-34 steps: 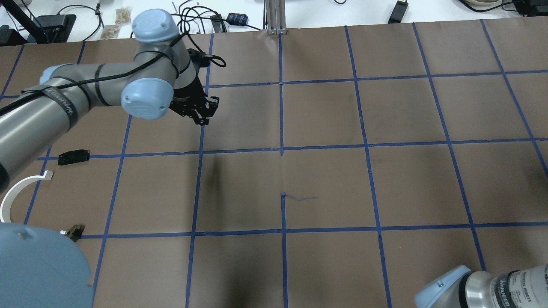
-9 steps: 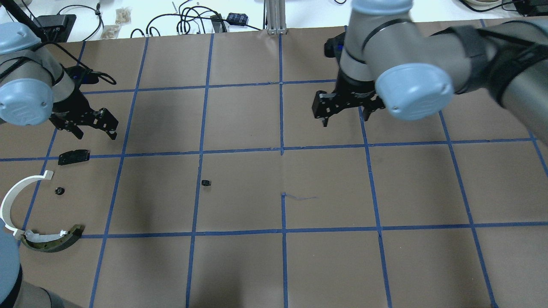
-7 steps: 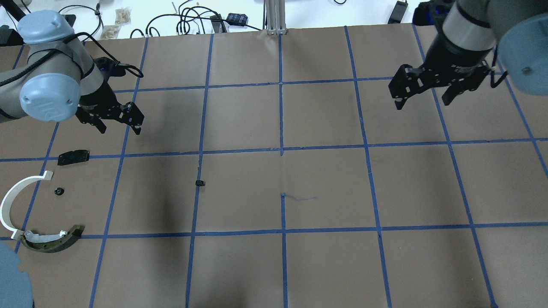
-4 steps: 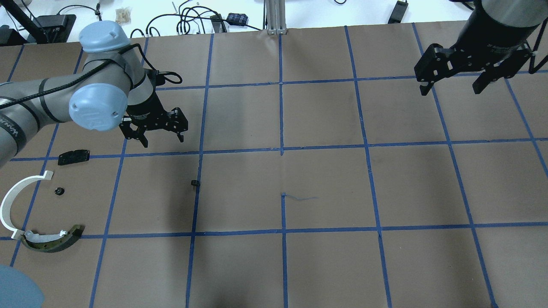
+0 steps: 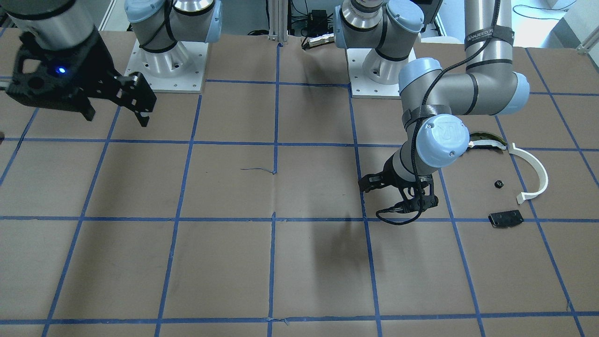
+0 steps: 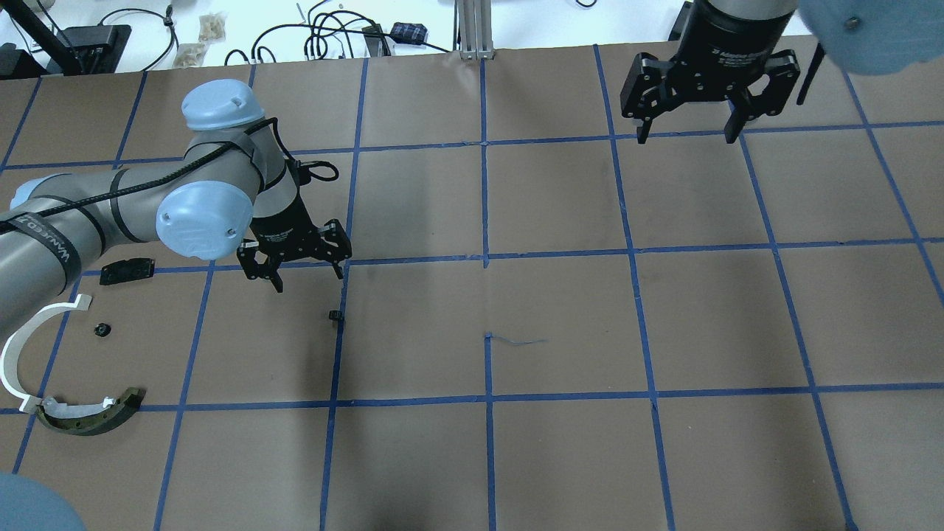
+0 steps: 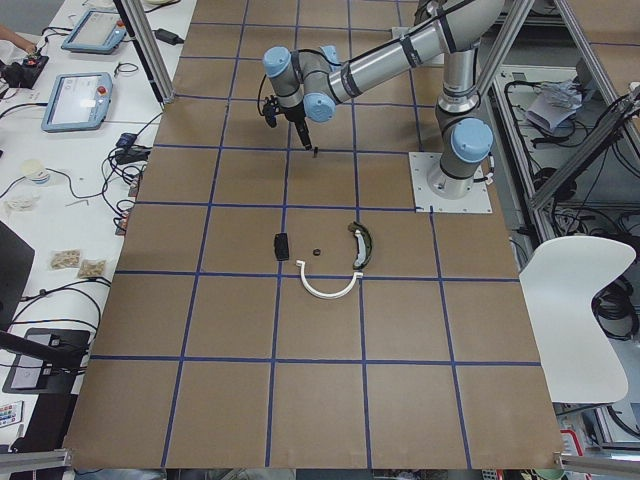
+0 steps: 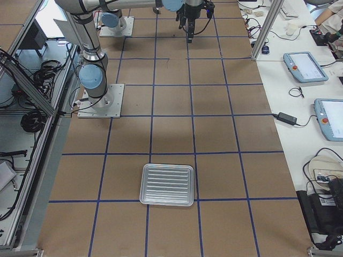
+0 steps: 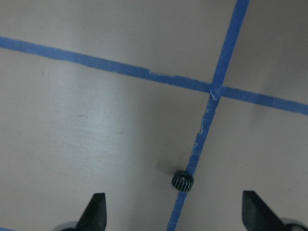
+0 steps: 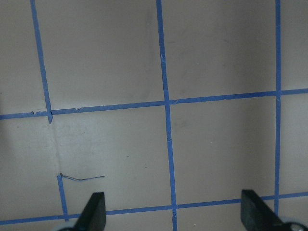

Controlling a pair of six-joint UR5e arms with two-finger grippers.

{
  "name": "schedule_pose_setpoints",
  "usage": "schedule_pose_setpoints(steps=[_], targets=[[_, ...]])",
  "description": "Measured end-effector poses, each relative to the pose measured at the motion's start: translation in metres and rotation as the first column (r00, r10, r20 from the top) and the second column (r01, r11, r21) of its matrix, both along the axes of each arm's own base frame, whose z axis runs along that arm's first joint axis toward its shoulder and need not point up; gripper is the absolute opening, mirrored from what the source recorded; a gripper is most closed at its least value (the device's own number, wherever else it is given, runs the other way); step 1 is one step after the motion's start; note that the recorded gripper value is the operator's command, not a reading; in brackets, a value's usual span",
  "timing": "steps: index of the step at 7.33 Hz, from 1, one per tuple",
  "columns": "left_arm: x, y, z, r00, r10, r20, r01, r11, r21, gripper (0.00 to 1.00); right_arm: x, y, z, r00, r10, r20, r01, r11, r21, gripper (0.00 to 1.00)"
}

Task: Place bearing gear from tray to pile

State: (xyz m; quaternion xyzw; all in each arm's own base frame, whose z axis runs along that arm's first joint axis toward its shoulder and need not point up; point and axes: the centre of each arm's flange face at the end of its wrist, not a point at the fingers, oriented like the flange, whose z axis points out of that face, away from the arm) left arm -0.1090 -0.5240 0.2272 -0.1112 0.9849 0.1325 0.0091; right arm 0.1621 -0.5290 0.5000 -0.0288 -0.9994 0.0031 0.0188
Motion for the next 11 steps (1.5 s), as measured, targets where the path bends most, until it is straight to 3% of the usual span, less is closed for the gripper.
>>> schedule_pose_setpoints(steps=[2, 5, 8, 10, 11], targets=[[-0.001, 0.006, -0.017, 1.000, -0.011, -0.006, 0.011, 0.999, 0.037, 0.96, -0.005, -0.005, 0.007, 0.999, 0.025, -0.035, -0.026, 0.999, -0.039, 1.00], [-0.001, 0.008, -0.045, 1.000, -0.007, -0.018, 0.009, 0.997, 0.080, 0.95, -0.009, -0.011, 0.011, 0.999, 0.018, -0.036, -0.021, 0.995, -0.098, 1.00], [-0.004, 0.010, -0.063, 0.998, -0.007, -0.060, 0.014, 0.994, 0.109, 0.82, -0.006, -0.011, 0.010, 0.999, 0.019, -0.028, -0.022, 0.995, -0.102, 1.00], [-0.004, 0.010, -0.065, 0.997, -0.041, -0.071, 0.048, 0.992, 0.114, 0.72, -0.005, -0.014, 0.013, 1.000, 0.019, -0.025, -0.022, 0.990, -0.142, 1.00], [-0.004, 0.009, -0.066, 0.996, -0.046, -0.073, 0.054, 0.992, 0.116, 0.72, -0.005, -0.014, 0.013, 0.999, 0.020, -0.025, -0.024, 0.988, -0.153, 1.00]])
